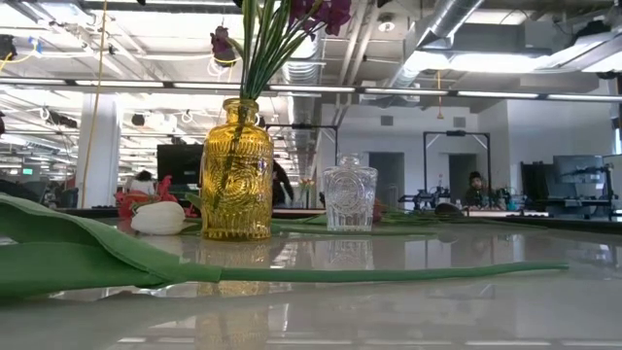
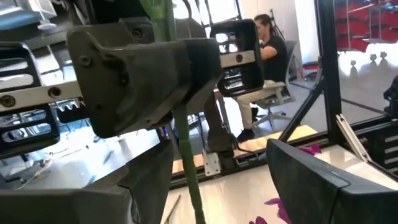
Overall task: Sort flowers into vase by color
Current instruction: Put the purple flowers into the yellow vase
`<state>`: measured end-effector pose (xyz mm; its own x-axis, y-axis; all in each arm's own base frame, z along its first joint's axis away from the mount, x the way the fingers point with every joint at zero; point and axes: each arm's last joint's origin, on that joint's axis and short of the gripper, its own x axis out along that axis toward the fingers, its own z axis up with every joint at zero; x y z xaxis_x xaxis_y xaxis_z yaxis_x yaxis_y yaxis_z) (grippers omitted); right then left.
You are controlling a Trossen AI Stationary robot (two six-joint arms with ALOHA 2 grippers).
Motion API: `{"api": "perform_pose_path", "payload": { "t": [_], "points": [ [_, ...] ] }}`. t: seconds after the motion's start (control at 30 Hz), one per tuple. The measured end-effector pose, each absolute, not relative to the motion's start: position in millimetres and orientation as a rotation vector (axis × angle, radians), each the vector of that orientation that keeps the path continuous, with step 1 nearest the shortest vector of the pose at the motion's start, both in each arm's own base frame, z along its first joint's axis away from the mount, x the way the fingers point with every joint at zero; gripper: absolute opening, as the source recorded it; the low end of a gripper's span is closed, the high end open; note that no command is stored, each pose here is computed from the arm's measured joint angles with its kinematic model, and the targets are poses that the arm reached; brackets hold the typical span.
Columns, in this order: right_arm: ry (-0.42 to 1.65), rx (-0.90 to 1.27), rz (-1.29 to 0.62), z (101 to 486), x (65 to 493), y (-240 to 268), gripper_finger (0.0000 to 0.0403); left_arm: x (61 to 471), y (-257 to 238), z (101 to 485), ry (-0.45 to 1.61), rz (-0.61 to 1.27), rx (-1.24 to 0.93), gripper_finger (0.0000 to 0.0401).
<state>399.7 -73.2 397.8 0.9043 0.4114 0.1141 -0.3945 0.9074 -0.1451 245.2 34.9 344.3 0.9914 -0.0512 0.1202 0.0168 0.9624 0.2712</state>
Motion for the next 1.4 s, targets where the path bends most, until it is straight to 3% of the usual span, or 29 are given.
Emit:
{"api": "perform_pose_path", "payload": {
  "t": [0.2,0.57,0.73,0.87,1.2,1.4],
  "points": [
    [-0.126,-0.115,0.414,396,399,-76,0.0043,245,36,346,-0.134,-0.004,0.274,0.0189],
    [-0.086,-0.164,0.414,391,399,-76,0.0050,239,46,351,-0.153,0.095,0.230,0.0018],
    [-0.096,-0.135,0.408,393,399,-77,0.0059,238,48,352,-0.160,0.100,0.192,0.0004],
    [-0.097,-0.105,0.396,400,393,-79,0.0104,232,48,356,-0.173,0.112,0.177,0.0002],
    [0.027,-0.034,0.337,434,332,-95,0.0301,181,42,385,-0.254,0.290,0.198,0.0001],
    [0.289,0.038,0.302,433,283,-89,0.0346,145,33,388,-0.248,0.279,0.157,0.0000]
  ]
}}
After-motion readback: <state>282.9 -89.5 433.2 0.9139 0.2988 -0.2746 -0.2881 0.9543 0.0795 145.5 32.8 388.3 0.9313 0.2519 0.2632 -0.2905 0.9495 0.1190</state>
